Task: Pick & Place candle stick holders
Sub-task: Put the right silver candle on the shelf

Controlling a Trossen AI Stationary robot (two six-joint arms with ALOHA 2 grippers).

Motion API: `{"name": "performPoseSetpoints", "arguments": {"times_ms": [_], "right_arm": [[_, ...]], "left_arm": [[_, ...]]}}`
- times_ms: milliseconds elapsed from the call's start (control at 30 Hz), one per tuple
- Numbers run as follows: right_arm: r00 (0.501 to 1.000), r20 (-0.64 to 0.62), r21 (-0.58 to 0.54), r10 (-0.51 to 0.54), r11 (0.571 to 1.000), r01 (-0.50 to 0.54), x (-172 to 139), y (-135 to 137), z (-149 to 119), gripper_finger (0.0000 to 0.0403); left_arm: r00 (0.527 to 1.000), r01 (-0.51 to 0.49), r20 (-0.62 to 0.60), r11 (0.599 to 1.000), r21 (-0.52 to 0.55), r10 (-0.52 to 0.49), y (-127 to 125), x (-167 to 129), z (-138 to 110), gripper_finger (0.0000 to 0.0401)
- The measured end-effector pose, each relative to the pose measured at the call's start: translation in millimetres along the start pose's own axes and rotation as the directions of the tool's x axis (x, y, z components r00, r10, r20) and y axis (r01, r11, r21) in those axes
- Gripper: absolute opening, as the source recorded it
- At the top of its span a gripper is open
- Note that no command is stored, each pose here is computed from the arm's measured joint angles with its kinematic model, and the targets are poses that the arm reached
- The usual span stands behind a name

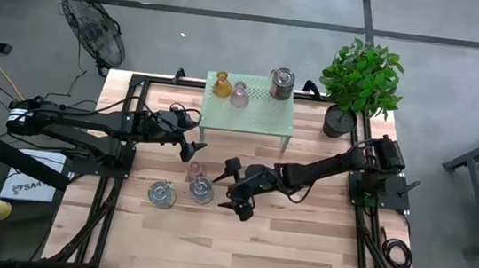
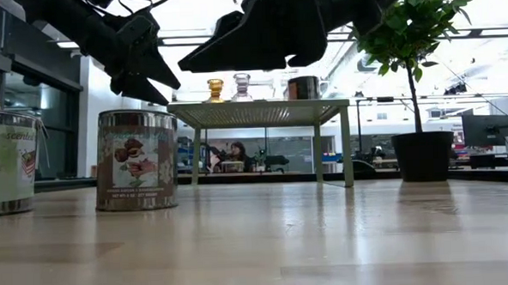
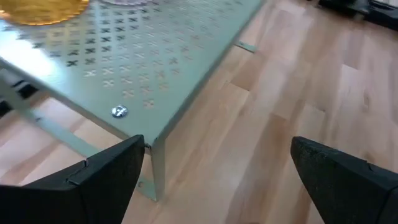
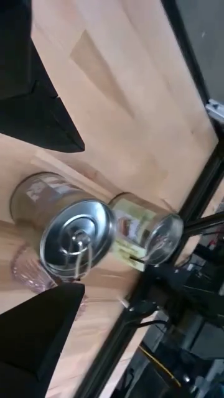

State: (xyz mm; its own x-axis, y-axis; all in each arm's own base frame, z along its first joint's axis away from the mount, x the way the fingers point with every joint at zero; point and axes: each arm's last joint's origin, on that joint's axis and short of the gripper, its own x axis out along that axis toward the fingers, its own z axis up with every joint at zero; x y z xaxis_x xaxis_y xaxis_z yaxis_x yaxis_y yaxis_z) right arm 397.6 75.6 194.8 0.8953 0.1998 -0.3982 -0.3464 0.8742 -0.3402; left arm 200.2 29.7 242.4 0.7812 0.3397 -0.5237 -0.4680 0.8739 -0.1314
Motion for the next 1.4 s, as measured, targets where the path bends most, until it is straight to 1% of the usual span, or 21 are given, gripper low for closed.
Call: {"name": "performPoseSetpoints", "arguments": {"times_ms": [133,233,367,433,533,700,867,1033,1200,1267,1400], "right_arm": [[0.999,-0.033,0.0,-0.027,1.0,0.027,0.0,-0.3,-2.2,0.0353],[0.999,-0.045,0.01,-0.025,1.0,0.026,-0.1,0.1,-3.3,0.0353],[0.998,-0.057,0.014,-0.037,0.999,0.037,-0.1,-0.1,-4.1,0.0353],[0.997,-0.059,0.015,-0.041,0.999,0.042,-0.1,-0.3,-4.2,0.0353],[0.997,-0.066,0.018,-0.041,0.999,0.042,-0.2,-0.8,-5.1,0.0353],[0.994,-0.091,0.016,-0.06,0.998,0.062,-0.2,-0.9,-6.8,0.0353],[0.992,-0.108,0.014,-0.069,0.997,0.071,-0.4,-0.8,-8.2,0.0353],[0.992,-0.11,0.025,-0.069,0.997,0.072,-0.4,-0.9,-8.4,0.0353],[0.991,-0.113,0.048,-0.069,0.996,0.075,-0.4,-1.5,-9.0,0.0353],[0.99,-0.12,0.055,-0.068,0.996,0.075,-0.5,-2.1,-10.0,0.0353],[0.988,-0.138,0.072,-0.063,0.995,0.073,-0.7,-2.1,-11.9,0.0353]], "left_arm": [[0.993,0.11,-0.056,0.994,0.022,-0.108,-2.7,-0.5,-2.7,0.0396],[0.967,0.166,-0.199,0.986,0.025,-0.158,-2.8,-4.2,-9.4,0.0396],[0.928,0.174,-0.332,0.985,-0.016,-0.17,-2.3,-15.3,-6.8,0.0396],[0.909,0.188,-0.374,0.982,-0.028,-0.185,-2.6,-18.6,-6.6,0.0396],[0.889,0.236,-0.405,0.972,-0.001,-0.216,-6.5,-22.7,-6.7,0.0396],[0.862,0.276,-0.464,0.956,0.095,-0.203,-24.6,-20.1,-18.2,0.0396],[0.86,0.249,-0.493,0.95,0.188,-0.128,-45.2,-15.5,-32.4,0.0396],[0.862,0.2,-0.504,0.948,0.248,-0.05,-62.4,-8.8,-47.0,0.0396],[0.861,0.226,-0.506,0.936,0.271,-0.061,-79.4,1.4,-57.6,0.0396],[0.854,0.248,-0.514,0.933,0.26,-0.083,-85.1,3.9,-61.1,0.0396],[0.843,0.257,-0.527,0.942,0.216,-0.109,-91.7,3.9,-65.5,0.0396]]}}
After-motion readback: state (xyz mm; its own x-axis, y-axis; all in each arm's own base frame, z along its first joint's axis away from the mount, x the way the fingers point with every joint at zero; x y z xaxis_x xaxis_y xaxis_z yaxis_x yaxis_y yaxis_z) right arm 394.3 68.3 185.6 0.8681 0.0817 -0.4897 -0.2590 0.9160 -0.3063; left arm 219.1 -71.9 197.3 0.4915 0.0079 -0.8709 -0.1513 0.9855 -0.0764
